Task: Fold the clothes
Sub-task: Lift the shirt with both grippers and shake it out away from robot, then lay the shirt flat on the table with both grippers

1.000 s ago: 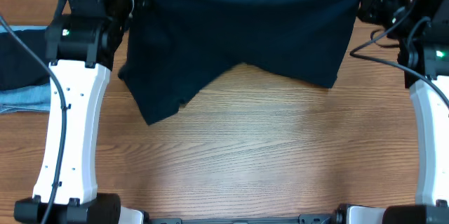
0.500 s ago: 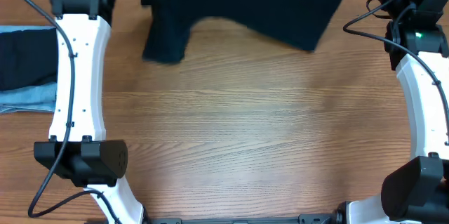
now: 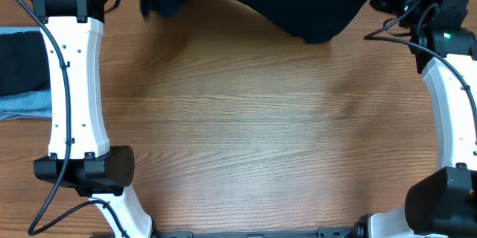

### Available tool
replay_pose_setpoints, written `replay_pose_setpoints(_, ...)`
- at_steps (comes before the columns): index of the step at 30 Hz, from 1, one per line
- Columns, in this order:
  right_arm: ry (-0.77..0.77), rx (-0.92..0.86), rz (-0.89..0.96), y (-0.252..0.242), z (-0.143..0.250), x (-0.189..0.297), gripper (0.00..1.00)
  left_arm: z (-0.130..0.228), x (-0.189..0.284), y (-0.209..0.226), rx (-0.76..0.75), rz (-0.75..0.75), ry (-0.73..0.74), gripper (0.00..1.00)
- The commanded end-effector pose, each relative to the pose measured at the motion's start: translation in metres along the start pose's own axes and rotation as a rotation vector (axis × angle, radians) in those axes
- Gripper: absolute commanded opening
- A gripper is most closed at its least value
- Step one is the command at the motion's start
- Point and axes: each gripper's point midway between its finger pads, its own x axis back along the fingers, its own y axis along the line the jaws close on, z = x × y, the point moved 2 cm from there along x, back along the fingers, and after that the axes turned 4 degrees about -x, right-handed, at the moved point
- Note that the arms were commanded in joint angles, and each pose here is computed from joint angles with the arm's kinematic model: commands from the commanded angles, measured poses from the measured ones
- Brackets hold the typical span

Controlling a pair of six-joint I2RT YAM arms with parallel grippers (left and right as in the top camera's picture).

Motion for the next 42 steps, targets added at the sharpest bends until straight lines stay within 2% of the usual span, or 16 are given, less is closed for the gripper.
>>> replay_pose_setpoints(1,0.074,0.012,-0.006,0.002,0.011,0.011,0.04,0.034,0.008,0.007,-0.058,-0.064,0.153,0.1)
replay_pose_setpoints(6,0.257,-0.061,0.028,0.0,0.052,0.03,0.04,0.09,0.024,0.002,-0.022,-0.045,0.411,0.21)
replay_pose_setpoints(10,0.334,-0.08,0.078,-0.002,0.07,0.049,0.04,0.117,0.037,-0.001,0.004,-0.034,0.544,0.37)
replay_pose_setpoints(11,0.356,-0.079,0.092,-0.002,0.075,0.054,0.04,0.118,0.037,-0.001,0.008,-0.035,0.548,0.38)
replay_pose_setpoints(12,0.384,-0.09,0.115,-0.003,0.081,0.062,0.11,0.118,0.038,-0.004,0.026,-0.025,0.546,0.42)
replay_pose_setpoints(17,0.475,-0.123,0.221,-0.012,0.103,0.086,0.5,0.116,0.039,-0.013,0.049,0.03,0.534,0.45)
replay_pose_setpoints(18,0.489,-0.126,0.247,-0.015,0.106,0.09,0.54,0.116,0.039,-0.015,0.052,0.042,0.532,0.46)
replay_pose_setpoints(22,0.519,-0.129,0.304,-0.022,0.113,0.096,0.57,0.115,0.039,-0.021,0.055,0.074,0.528,0.44)
replay_pose_setpoints(27,0.471,-0.122,0.291,-0.024,0.105,0.085,0.63,0.112,0.031,-0.039,-0.041,0.09,0.512,0.43)
replay_pose_setpoints(28,0.477,-0.137,0.296,-0.026,0.106,0.081,0.6,0.111,0.026,-0.043,-0.065,0.081,0.506,0.43)
replay_pose_setpoints(31,0.543,-0.168,0.318,-0.037,0.12,0.07,0.38,0.111,0.01,-0.055,-0.122,0.058,0.495,0.44)
replay_pose_setpoints(33,0.602,-0.191,0.337,-0.046,0.133,0.062,0.36,0.114,-0.003,-0.064,-0.153,0.05,0.493,0.45)
replay_pose_setpoints(37,0.718,-0.238,0.368,-0.067,0.162,0.037,0.46,0.132,-0.038,-0.068,-0.177,-0.006,0.507,0.49)
replay_pose_setpoints(38,0.759,-0.254,0.382,-0.077,0.174,0.025,0.54,0.144,-0.056,-0.064,-0.156,-0.03,0.517,0.5)
replay_pose_setpoints(42,0.832,-0.284,0.386,-0.089,0.197,0.007,0.57,0.174,-0.082,-0.053,-0.112,-0.047,0.558,0.51)
